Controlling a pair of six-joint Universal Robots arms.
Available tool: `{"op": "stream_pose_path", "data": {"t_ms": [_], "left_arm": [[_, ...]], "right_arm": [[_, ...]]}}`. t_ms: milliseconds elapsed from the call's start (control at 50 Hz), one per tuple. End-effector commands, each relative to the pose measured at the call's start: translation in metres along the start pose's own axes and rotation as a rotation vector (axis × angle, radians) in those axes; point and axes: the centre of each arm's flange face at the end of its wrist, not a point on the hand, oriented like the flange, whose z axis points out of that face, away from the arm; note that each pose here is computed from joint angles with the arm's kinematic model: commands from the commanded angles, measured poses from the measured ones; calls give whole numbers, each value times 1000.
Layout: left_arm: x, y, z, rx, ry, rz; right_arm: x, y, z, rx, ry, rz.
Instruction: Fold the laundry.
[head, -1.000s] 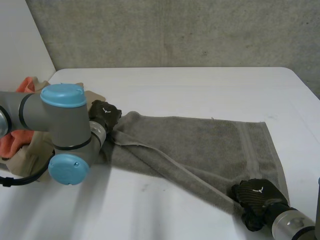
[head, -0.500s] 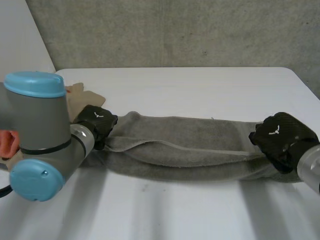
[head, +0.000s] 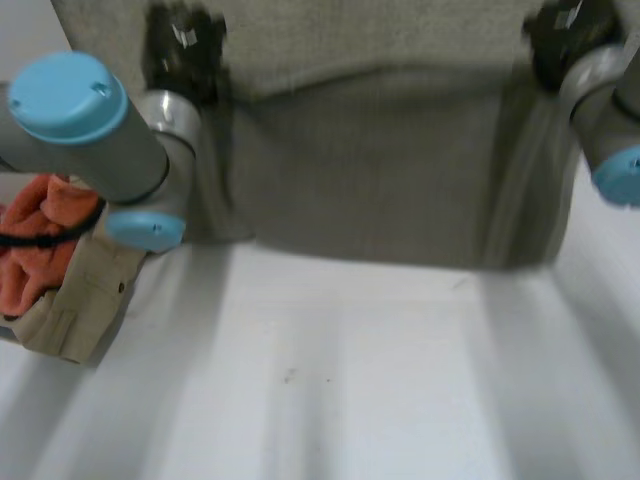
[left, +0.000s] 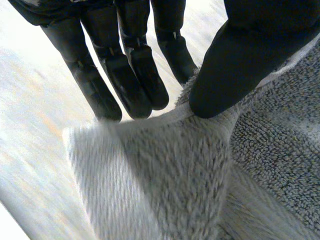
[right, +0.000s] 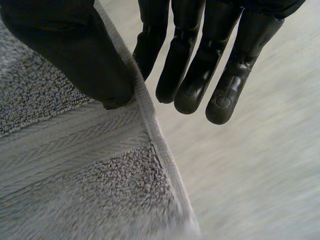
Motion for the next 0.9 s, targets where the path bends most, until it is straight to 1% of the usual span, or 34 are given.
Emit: {"op": "stream_pose_path", "data": {"t_ms": [20,80,100,160,180,220,240,260,280,340,400,440,480,520,600,720,840,900], "left_arm": [[-34,-76,12,289,-151,-71],[-31,-69,2,252,-123,-97],[-31,-66,-1,240,-117,-101],[-26,-49,-19,165,-76,-109],[-23,-42,-24,138,-61,-109],[-9,-16,-45,47,3,-101],[-3,-7,-53,16,30,-98],[2,5,-62,-24,58,-94],[13,23,-79,-94,113,-82],[28,53,-109,-206,200,-70],[35,68,-122,-261,228,-63],[44,87,-131,-318,257,-47],[49,97,-135,-347,272,-28],[52,105,-140,-382,298,25],[43,112,-142,-430,292,100],[27,104,-149,-463,250,117],[13,99,-172,-514,229,125],[9,99,-180,-534,230,113]], "right_arm": [[65,-79,-6,341,267,20],[50,-66,-12,295,200,19],[39,-54,-17,252,145,16],[18,-32,-30,173,52,13],[6,-16,-43,115,-7,8],[-6,3,-56,50,-63,8],[-22,22,-72,-20,-127,10],[-31,32,-81,-55,-165,13],[-41,42,-90,-87,-204,12],[-73,74,-123,-186,-357,20],[-93,92,-141,-228,-452,18],[-102,102,-145,-252,-489,24],[-107,113,-145,-286,-506,35],[-108,118,-144,-301,-506,42],[-109,122,-145,-316,-512,56],[-111,125,-150,-346,-517,106],[-103,131,-148,-372,-491,128],[-101,134,-148,-382,-485,135]]}}
